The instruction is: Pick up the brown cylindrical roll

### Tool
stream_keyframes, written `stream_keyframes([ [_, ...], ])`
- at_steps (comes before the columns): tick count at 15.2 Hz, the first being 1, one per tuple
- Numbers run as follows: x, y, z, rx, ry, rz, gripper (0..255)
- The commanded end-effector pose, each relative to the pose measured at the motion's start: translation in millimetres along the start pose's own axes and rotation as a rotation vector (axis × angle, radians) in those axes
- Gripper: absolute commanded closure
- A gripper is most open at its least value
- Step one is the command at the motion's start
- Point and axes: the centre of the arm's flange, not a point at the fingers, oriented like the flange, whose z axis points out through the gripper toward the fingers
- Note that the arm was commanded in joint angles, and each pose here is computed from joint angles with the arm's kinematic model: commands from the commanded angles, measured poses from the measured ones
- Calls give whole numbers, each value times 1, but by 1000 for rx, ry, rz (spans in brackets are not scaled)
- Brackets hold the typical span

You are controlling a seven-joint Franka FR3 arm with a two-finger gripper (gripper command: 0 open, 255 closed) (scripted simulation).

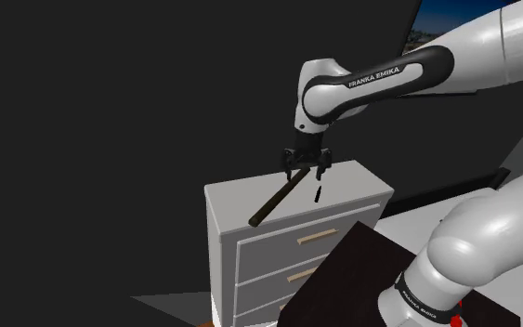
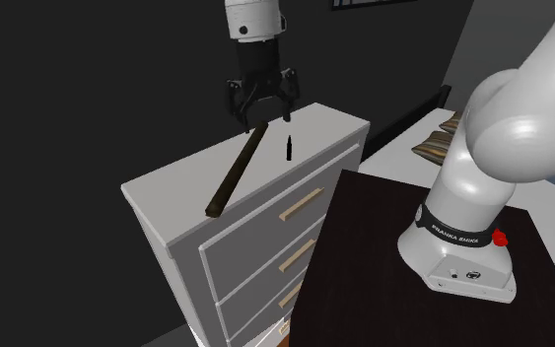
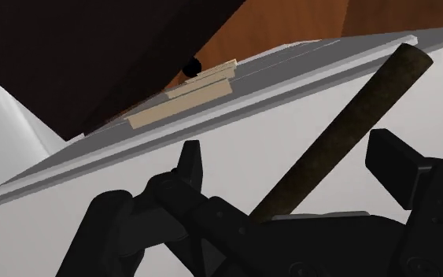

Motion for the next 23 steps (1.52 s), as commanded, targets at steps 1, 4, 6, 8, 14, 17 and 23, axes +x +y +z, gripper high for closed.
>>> stream_keyframes([
  [1, 17, -7, 16, 4, 10, 106, 0],
  [4, 47, -17, 38, 8, 23, 256, 0],
  [6, 67, -21, 53, 11, 32, 355, 0],
  [8, 88, -23, 67, 13, 41, 455, 0],
  [14, 137, -20, 105, 19, 61, 685, 0],
  [17, 139, -20, 120, 19, 61, 685, 0],
  [23, 141, -21, 140, 19, 61, 685, 255],
])
